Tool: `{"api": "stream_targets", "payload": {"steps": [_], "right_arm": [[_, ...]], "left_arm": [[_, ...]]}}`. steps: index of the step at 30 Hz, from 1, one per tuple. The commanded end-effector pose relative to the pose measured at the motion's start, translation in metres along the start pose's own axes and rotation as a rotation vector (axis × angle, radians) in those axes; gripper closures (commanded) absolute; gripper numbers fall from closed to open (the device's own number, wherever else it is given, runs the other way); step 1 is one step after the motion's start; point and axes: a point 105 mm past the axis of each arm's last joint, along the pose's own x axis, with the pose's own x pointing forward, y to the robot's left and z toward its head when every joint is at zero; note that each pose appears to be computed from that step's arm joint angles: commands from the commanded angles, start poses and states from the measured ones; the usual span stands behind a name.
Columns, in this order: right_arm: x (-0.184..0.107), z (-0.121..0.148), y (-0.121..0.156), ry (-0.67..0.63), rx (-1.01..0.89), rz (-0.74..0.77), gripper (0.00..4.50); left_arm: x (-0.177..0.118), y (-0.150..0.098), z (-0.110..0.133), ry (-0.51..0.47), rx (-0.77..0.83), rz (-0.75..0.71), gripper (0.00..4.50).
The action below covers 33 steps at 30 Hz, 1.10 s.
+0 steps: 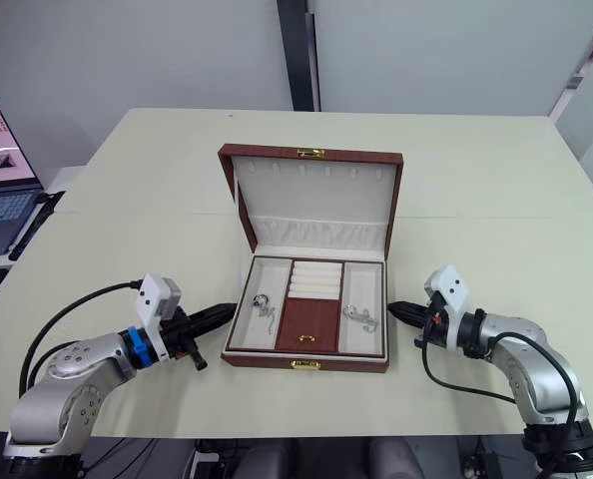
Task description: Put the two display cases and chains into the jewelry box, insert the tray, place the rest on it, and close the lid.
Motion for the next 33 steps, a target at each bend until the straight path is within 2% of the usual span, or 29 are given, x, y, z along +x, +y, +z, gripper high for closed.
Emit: {"api": "stream_targets", "payload": {"steps": [1,6,9,14,20,23,28,33], "right_arm": [[0.006,0.016,0.012,-0.065,-0.034,0.062,4.48],[0.008,0.015,0.013,-0.061,-0.038,0.064,4.48],[0.004,0.014,0.008,-0.061,-0.043,0.042,4.48],[-0.019,0.029,-0.027,-0.119,-0.032,-0.067,4.48],[-0.023,0.043,-0.057,-0.147,-0.075,-0.101,4.48],[-0.021,0.053,-0.073,-0.165,-0.105,-0.117,4.48],[-0.011,0.069,-0.096,-0.185,-0.144,-0.126,4.48],[-0.001,0.082,-0.113,-0.195,-0.184,-0.129,4.48]], "left_arm": [[0.002,-0.01,-0.004,-0.009,-0.004,-0.063,4.5],[-0.002,-0.003,-0.01,-0.01,-0.006,-0.043,4.5],[-0.005,0.006,-0.006,-0.054,0.012,0.0,4.5],[-0.032,0.015,0.014,-0.179,0.152,0.113,4.5],[-0.064,-0.016,0.028,-0.275,0.226,0.115,4.5],[-0.08,-0.036,0.039,-0.374,0.215,0.161,4.5],[-0.1,-0.061,0.042,-0.428,0.268,0.25,4.5],[-0.104,-0.082,0.044,-0.442,0.282,0.271,4.5]]}}
